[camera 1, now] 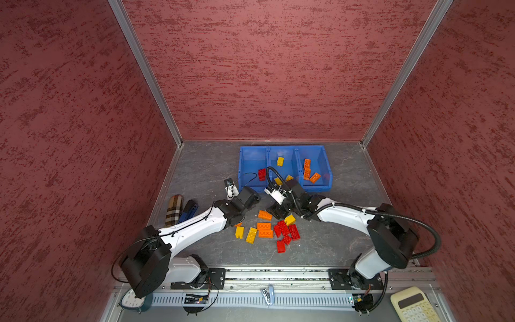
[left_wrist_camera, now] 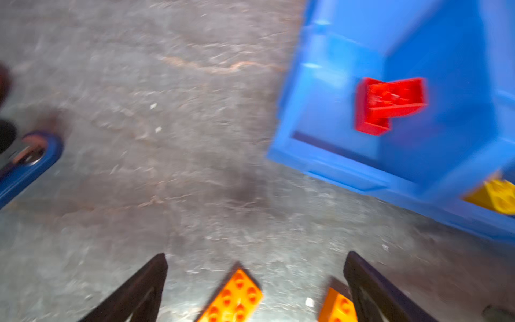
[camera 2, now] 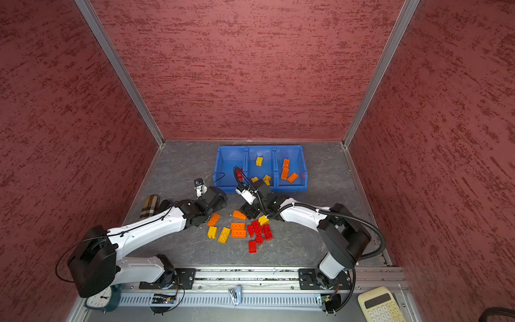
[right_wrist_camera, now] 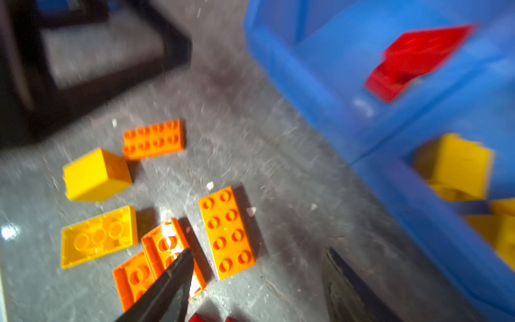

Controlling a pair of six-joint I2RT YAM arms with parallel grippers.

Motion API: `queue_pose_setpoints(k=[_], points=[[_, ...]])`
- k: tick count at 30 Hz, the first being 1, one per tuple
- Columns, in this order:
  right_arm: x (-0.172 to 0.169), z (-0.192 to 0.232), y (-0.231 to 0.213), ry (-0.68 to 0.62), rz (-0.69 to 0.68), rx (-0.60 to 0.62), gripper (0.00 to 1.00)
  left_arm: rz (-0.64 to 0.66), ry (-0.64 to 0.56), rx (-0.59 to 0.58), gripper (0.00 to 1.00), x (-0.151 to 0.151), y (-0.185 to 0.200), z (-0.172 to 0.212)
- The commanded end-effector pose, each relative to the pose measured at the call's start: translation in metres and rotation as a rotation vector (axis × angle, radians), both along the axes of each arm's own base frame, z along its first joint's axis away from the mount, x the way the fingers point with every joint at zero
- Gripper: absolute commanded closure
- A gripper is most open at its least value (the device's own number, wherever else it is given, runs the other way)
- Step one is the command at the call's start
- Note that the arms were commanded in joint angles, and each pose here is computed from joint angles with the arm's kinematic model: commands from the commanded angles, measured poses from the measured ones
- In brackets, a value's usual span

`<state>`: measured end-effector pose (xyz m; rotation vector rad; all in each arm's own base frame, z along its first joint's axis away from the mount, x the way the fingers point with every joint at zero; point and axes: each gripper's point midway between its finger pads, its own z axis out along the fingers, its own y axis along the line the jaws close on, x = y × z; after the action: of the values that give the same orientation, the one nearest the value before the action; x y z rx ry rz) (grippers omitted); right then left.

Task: Sort the legos into containers by color
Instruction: 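Grasp another orange brick with the right gripper while the left gripper moves over the pile, then drop the orange brick in its compartment while the left gripper lowers to yellow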

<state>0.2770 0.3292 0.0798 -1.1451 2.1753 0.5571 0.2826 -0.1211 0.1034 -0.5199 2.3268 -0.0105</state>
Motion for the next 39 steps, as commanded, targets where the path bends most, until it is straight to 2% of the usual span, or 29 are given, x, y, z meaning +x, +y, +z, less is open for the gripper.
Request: queue_pose_setpoints(k=[1, 6, 11, 15, 20, 25, 31, 35, 39], points=[[-0.007, -0.013, 0.018, -0.022, 0.144, -0.081, 0.27, 0.087, 0.01, -0.063, 0.01, -0.012, 0.016, -0.008], [-0.006, -0.038, 0.025, -0.033, 0.189, -0.186, 0.27, 0.135, 0.003, -0.092, 0.01, -0.022, 0.032, -0.013], [-0.009, -0.052, 0.025, -0.024, 0.228, -0.236, 0.3, 0.164, 0.006, -0.108, 0.01, -0.029, 0.043, -0.017], [-0.006, -0.051, 0.025, -0.033, 0.208, -0.243, 0.41, 0.153, -0.002, -0.121, 0.01, -0.031, 0.044, -0.016], [-0.004, -0.043, 0.024, -0.045, 0.182, -0.231, 0.62, 0.153, 0.006, -0.117, 0.01, -0.032, 0.044, -0.017], [0.001, -0.001, 0.017, -0.114, 0.127, -0.14, 0.7, 0.105, 0.004, -0.114, 0.01, -0.026, 0.035, -0.014], [0.029, 0.083, -0.019, -0.233, -0.052, 0.077, 0.72, -0.055, 0.002, -0.057, 0.01, -0.017, 0.007, 0.0], [0.068, 0.132, -0.078, -0.335, -0.334, 0.222, 0.72, -0.24, -0.005, -0.018, 0.01, -0.017, -0.026, 0.015], [0.099, 0.145, -0.144, -0.335, -0.609, 0.31, 0.72, -0.402, 0.042, -0.005, 0.0, -0.027, -0.056, 0.02]])
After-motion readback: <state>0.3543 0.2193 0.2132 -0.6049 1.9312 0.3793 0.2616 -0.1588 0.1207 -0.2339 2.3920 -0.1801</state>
